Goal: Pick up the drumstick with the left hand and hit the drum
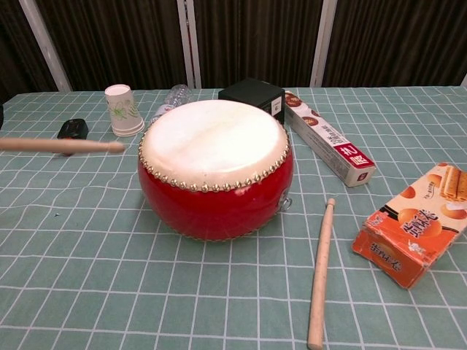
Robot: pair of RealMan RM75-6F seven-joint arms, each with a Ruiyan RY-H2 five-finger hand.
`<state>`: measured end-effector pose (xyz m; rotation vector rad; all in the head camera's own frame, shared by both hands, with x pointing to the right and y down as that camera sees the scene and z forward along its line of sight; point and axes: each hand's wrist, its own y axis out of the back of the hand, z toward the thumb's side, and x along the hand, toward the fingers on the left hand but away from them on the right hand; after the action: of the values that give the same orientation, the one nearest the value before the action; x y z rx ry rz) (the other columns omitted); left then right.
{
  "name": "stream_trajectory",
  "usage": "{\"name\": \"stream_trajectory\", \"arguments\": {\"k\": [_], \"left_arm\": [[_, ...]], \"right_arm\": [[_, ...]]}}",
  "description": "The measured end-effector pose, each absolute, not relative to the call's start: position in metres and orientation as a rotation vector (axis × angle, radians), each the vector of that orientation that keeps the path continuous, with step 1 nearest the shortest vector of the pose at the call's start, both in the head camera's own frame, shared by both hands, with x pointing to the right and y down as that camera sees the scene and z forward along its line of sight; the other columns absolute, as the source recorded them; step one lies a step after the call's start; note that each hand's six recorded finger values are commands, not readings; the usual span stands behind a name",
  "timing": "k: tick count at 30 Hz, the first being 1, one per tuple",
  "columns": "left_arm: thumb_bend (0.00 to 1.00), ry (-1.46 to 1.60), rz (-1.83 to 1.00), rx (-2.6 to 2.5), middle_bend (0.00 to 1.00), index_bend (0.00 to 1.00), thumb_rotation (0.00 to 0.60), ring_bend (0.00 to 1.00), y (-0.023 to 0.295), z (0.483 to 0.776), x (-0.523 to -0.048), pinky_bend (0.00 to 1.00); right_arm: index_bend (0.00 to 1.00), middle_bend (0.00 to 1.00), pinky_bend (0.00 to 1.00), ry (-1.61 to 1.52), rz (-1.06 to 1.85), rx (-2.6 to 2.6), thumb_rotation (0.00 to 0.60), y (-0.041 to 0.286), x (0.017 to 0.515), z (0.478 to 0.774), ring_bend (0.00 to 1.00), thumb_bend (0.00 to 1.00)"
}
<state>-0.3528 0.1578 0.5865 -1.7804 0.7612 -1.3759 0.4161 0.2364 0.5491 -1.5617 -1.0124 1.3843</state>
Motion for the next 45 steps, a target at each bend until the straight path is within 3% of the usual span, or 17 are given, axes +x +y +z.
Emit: {"name": "stream_trajectory", "arguments": {"k": [4, 9, 15, 23, 32, 41, 45], "left_arm": [[0.39, 0.715, -1.431, -1.790, 0.91, 0.67, 0.600, 0.83, 0.170, 0.605, -0.362, 0.80], [0.39, 0.637, -1.501, -1.775, 0.66, 0.55, 0.600, 0.60, 0.181, 0.626, -0.368, 0.63], [0.34, 0.546, -1.569, -1.753, 0.47, 0.41, 0.600, 0.44, 0.193, 0.648, -0.363, 0.51], [0.24, 0.478, -1.643, -1.712, 0.31, 0.28, 0.600, 0.27, 0.198, 0.656, -0.368, 0.38], [0.18, 0.519, -1.622, -1.718, 0.26, 0.23, 0.600, 0.23, 0.193, 0.647, -0.368, 0.32], [0.07, 0.682, -1.547, -1.709, 0.20, 0.17, 0.600, 0.17, 0.185, 0.613, -0.379, 0.26], [0.02, 0.812, -1.447, -1.695, 0.07, 0.05, 0.600, 0.05, 0.182, 0.587, -0.387, 0.17]], "right_arm": [[0.00, 0.00, 0.12, -1.013, 1.385, -1.562, 0.600, 0.236, 0.416, 0.549, 0.00, 0.25], [0.00, 0.00, 0.12, -1.014, 1.385, -1.560, 0.600, 0.236, 0.416, 0.549, 0.00, 0.25], [0.00, 0.00, 0.12, -1.018, 1.385, -1.562, 0.600, 0.236, 0.417, 0.549, 0.00, 0.25], [0.00, 0.00, 0.12, -1.016, 1.382, -1.562, 0.600, 0.236, 0.416, 0.548, 0.00, 0.25], [0.00, 0.00, 0.12, -1.014, 1.387, -1.563, 0.600, 0.236, 0.417, 0.549, 0.00, 0.25], [0.00, 0.00, 0.12, -1.001, 1.414, -1.564, 0.600, 0.237, 0.419, 0.550, 0.00, 0.25], [0.00, 0.00, 0.12, -1.008, 1.403, -1.571, 0.600, 0.237, 0.417, 0.550, 0.00, 0.25]]}}
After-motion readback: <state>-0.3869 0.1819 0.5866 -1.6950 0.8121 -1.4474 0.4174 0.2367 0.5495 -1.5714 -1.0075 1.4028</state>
